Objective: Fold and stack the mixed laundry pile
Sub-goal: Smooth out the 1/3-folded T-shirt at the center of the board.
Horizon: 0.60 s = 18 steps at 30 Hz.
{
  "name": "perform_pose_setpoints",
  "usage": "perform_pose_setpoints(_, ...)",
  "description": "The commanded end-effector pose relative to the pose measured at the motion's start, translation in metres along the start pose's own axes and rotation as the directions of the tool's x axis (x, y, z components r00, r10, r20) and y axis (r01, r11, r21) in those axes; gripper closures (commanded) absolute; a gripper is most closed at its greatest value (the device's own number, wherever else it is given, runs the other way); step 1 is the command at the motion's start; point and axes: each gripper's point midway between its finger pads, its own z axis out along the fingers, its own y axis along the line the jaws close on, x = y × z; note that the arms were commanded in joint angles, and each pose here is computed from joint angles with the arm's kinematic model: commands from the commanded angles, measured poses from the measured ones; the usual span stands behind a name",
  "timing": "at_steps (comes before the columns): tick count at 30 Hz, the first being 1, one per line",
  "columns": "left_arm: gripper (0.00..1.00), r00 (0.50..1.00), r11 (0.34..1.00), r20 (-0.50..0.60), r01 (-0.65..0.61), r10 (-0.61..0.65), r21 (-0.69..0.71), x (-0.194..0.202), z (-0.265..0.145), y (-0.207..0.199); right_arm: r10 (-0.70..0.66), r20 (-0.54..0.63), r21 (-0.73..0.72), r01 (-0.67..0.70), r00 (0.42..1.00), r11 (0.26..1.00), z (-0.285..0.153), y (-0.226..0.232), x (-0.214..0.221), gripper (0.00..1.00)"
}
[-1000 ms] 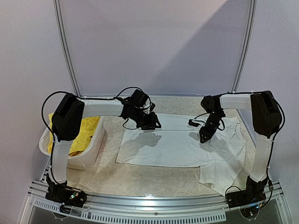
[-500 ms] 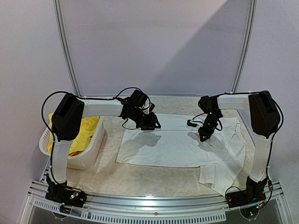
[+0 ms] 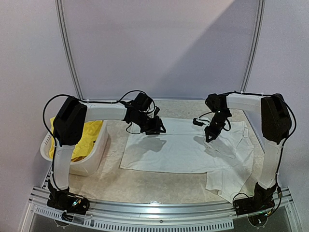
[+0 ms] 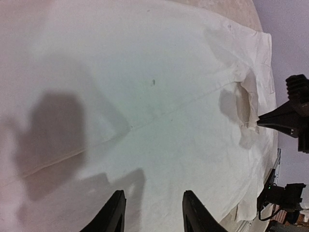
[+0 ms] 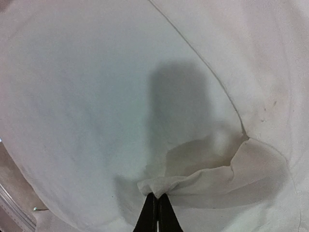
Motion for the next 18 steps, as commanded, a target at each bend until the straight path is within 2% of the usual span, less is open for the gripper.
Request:
perform_pose_setpoints(1,0.59,1.0,1.0,0.015,-0.003,0.003,0.012,-0.005,-0.006,0.001,0.012,0.071,-0.067,-0.007,0.997,0.998,-0.024,0.018,-0.017,1.0)
perform_pose_setpoints(8,0.59,1.0,1.0,0.007,0.001,-0.001,0.008,0.0,-0.008,0.005,0.047,0.075,-0.123,-0.038,0.996,0.992,-0.018,0.021,-0.029,0.99)
perform_pose_setpoints(15,0.59,1.0,1.0,0.005,0.003,-0.004,0.005,0.001,-0.009,0.007,0.036,-0.049,-0.139,-0.043,0.998,0.989,-0.007,0.023,-0.007,0.84)
perform_pose_setpoints(18,0.59,1.0,1.0,0.007,0.002,-0.002,0.002,-0.001,-0.009,0.008,0.019,-0.044,-0.089,-0.022,0.999,0.996,-0.021,0.012,0.0,0.79)
